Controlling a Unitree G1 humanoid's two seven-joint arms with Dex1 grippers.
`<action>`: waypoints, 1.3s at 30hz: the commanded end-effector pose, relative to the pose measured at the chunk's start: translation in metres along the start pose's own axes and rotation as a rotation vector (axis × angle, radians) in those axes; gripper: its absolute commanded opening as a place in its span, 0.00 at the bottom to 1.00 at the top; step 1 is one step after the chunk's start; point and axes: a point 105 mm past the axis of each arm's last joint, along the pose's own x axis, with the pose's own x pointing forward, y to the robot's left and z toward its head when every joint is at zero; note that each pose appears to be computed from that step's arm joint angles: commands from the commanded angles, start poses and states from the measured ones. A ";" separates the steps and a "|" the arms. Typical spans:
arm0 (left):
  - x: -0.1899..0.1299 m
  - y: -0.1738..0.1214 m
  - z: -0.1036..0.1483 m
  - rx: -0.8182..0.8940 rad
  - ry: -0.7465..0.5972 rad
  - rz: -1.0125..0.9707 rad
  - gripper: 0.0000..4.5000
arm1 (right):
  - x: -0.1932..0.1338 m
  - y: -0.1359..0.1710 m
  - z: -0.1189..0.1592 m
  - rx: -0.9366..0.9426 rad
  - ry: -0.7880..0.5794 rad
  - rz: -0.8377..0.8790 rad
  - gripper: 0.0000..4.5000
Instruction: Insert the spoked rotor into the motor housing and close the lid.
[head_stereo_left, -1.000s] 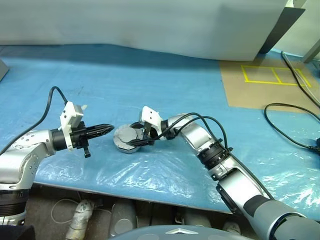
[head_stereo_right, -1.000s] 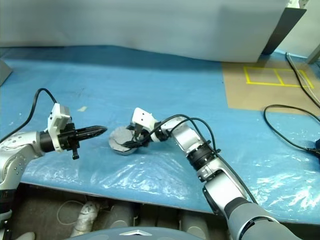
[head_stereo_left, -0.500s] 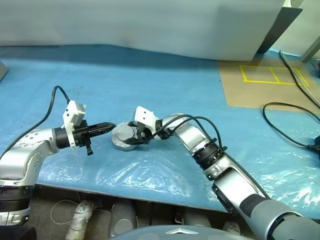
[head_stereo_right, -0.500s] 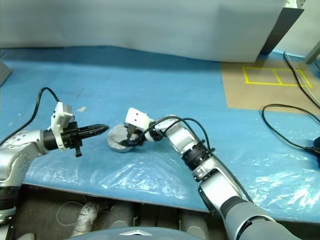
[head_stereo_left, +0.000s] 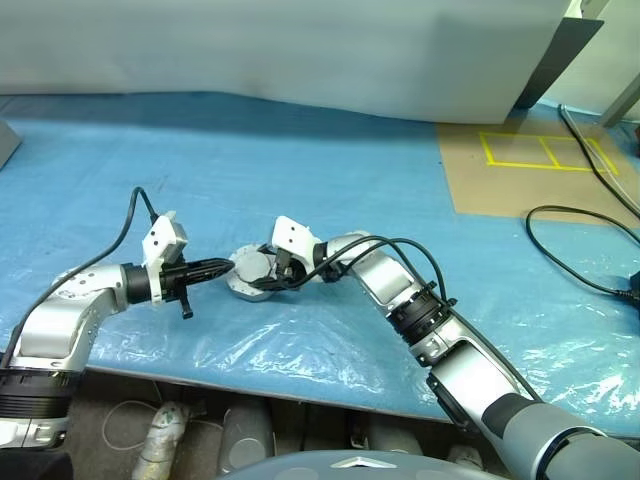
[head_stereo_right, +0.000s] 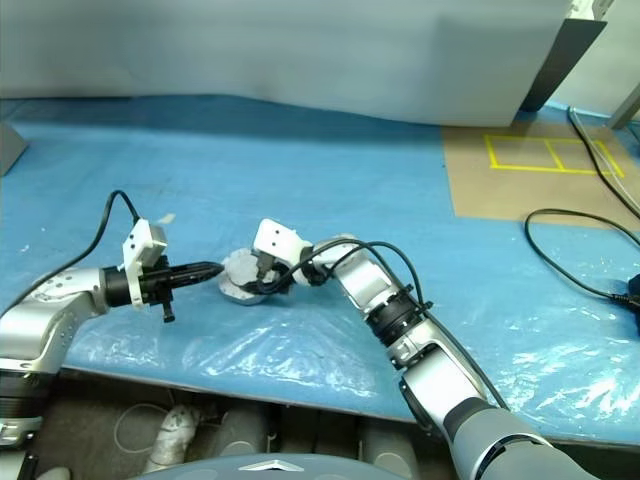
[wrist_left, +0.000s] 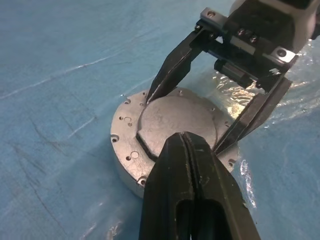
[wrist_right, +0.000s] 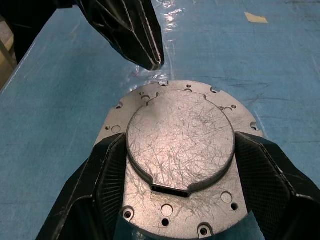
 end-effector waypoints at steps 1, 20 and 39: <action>-0.004 0.006 0.000 0.028 0.012 0.023 0.00 | -0.003 -0.001 -0.029 0.055 0.097 -0.019 0.66; 0.015 0.004 -0.028 0.050 0.100 0.007 0.00 | -0.013 -0.002 -0.008 0.052 -0.006 -0.036 0.88; 0.020 0.006 -0.017 0.056 0.066 0.018 0.00 | -0.082 -0.005 -0.020 0.880 -0.177 0.059 0.99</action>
